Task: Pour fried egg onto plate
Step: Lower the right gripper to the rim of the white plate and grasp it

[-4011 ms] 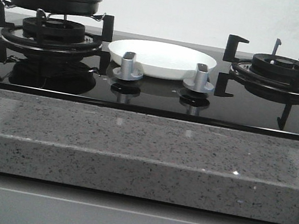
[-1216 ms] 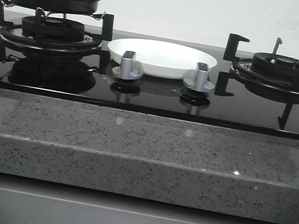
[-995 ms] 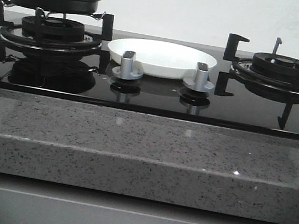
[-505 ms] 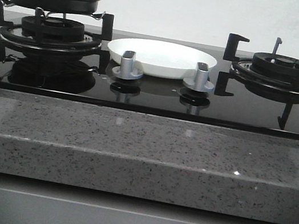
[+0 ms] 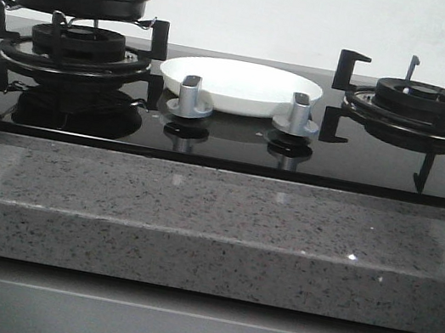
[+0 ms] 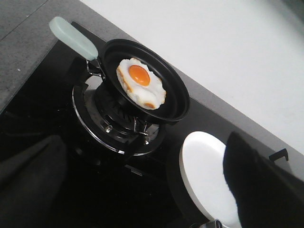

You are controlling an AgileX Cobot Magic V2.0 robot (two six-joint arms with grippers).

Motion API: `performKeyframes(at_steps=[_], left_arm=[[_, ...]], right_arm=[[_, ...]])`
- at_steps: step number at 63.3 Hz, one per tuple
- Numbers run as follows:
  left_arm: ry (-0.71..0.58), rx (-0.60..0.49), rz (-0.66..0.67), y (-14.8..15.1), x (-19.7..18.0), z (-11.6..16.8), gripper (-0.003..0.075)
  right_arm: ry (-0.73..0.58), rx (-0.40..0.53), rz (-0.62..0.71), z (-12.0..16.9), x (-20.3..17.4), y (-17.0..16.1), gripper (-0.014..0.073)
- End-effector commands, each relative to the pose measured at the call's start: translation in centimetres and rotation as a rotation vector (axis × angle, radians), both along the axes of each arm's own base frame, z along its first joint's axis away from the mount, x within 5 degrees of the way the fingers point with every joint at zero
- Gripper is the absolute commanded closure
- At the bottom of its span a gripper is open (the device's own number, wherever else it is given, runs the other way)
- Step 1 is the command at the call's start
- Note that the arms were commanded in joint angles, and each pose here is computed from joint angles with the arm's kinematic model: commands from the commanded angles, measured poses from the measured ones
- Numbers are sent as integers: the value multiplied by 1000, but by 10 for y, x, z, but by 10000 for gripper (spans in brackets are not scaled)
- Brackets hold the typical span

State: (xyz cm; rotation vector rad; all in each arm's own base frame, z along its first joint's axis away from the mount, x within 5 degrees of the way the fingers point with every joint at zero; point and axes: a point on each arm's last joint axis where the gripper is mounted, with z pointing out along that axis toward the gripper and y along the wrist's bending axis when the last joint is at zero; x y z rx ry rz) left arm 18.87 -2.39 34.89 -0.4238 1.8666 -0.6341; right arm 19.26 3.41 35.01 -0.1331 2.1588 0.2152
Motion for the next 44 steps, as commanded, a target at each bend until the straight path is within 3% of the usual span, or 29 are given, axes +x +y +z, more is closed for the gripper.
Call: performKeyframes(at_steps=[1,20,28,44], left_arm=[[-83,-15,36,3,0,18,79],[-88,-15,40,3,1,18,80],[-89,-15,41,3,1,18,80],[-89,-15,41,3,1,18,80]], right_arm=[[-15,-5,54,26,38,15,-68],[218,-81,205,41,169,58,-55],[320,-94,255,31,212,70,43],[335,-84,318,17,260,85,233]])
